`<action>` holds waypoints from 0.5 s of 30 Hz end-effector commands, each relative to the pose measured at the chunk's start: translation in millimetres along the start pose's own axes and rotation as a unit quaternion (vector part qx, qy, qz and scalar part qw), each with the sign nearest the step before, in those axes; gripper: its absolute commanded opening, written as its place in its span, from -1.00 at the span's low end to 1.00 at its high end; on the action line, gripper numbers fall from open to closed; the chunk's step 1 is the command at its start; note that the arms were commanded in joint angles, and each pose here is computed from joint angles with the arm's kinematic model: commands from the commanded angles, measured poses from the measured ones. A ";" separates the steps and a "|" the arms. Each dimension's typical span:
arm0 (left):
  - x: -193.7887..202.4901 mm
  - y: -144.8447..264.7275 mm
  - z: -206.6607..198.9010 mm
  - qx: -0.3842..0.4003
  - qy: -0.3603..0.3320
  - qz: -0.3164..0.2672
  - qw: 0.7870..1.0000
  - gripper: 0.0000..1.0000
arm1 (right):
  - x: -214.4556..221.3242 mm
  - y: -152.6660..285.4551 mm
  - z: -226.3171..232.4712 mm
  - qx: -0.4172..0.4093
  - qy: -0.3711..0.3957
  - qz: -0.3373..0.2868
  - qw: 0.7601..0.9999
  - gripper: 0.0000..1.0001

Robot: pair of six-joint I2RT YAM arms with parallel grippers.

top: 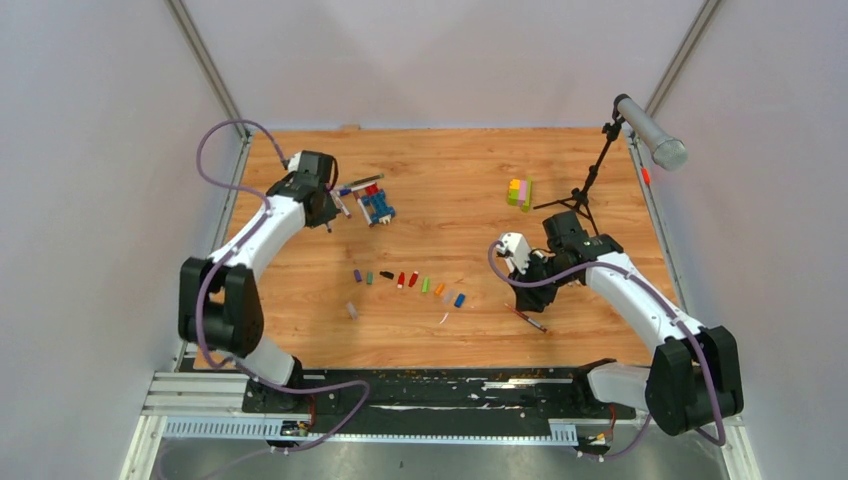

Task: Open the pen caps
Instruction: Pick up the pen from the center of the board.

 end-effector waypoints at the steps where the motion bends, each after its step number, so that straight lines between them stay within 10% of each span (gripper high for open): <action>1: 1.4 43.3 -18.9 0.155 -0.011 -0.008 0.988 -0.96 | -30.5 17.9 4.6 -0.003 0.035 -0.068 0.997 -0.21; 15: 72.8 223.6 -71.8 0.652 -0.021 -0.034 0.757 -1.00 | -139.9 87.9 25.8 -0.034 0.149 -0.300 0.942 -0.11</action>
Point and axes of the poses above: each gripper's point midway between its finger pads, its own y axis back along the fingers, its own z axis along the line the jaws close on, x = y × z, the point moved 2 cm from there along y, back along the fingers, and after that the axes turned 12 degrees about y, right-handed, at the moved point
